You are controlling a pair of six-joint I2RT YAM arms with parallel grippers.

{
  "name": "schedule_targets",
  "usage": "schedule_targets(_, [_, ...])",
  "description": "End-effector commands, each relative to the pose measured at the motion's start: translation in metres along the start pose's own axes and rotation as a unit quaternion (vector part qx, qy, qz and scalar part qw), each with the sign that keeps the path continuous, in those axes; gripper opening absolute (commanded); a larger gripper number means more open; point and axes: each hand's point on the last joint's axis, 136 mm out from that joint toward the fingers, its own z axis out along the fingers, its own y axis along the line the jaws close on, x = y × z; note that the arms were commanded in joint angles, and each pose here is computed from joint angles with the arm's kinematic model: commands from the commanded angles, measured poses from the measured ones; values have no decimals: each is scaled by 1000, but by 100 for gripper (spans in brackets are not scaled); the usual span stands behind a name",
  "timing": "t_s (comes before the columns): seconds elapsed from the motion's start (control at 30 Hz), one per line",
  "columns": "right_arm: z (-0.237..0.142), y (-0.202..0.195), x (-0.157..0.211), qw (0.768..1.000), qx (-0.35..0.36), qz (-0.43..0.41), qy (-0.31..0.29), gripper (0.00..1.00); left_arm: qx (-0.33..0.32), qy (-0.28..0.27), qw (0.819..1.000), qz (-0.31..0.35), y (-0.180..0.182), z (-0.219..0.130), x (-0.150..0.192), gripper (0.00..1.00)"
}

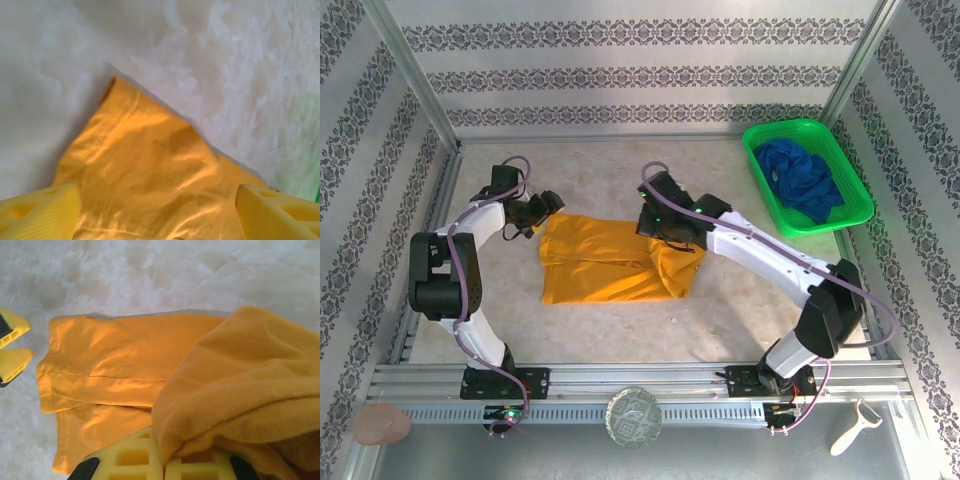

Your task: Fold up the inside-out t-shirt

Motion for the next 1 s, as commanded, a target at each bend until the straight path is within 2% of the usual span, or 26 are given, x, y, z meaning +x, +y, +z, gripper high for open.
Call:
schedule_targets(0.0, [4, 28, -4, 999, 6, 17, -29, 0, 2, 24, 1000, -14, 6, 5, -2, 81])
schedule_targets(0.3, [42, 88, 23, 1000, -3, 13, -10, 0, 4, 31, 999, -33, 23, 12, -16, 81])
schedule_targets(0.6, [89, 147, 60, 999, -33, 0, 41, 0, -4, 30, 999, -41, 36, 10, -27, 81])
schedule_targets(0.7, [95, 189, 83, 992, -91, -40, 83, 52, -1, 26, 999, -46, 39, 7, -34, 82])
schedule_targets(0.73, [88, 205, 89, 986, -117, -67, 92, 58, 1, 23, 999, -47, 40, 4, -38, 82])
schedule_targets(0.83, [44, 237, 79, 975, -177, -109, 81, 65, 7, 11, 999, -44, 38, -9, -50, 83])
schedule_targets(0.97, [-10, 222, 38, 973, -192, -122, 25, 68, 18, -6, 999, -27, 26, -32, -51, 83])
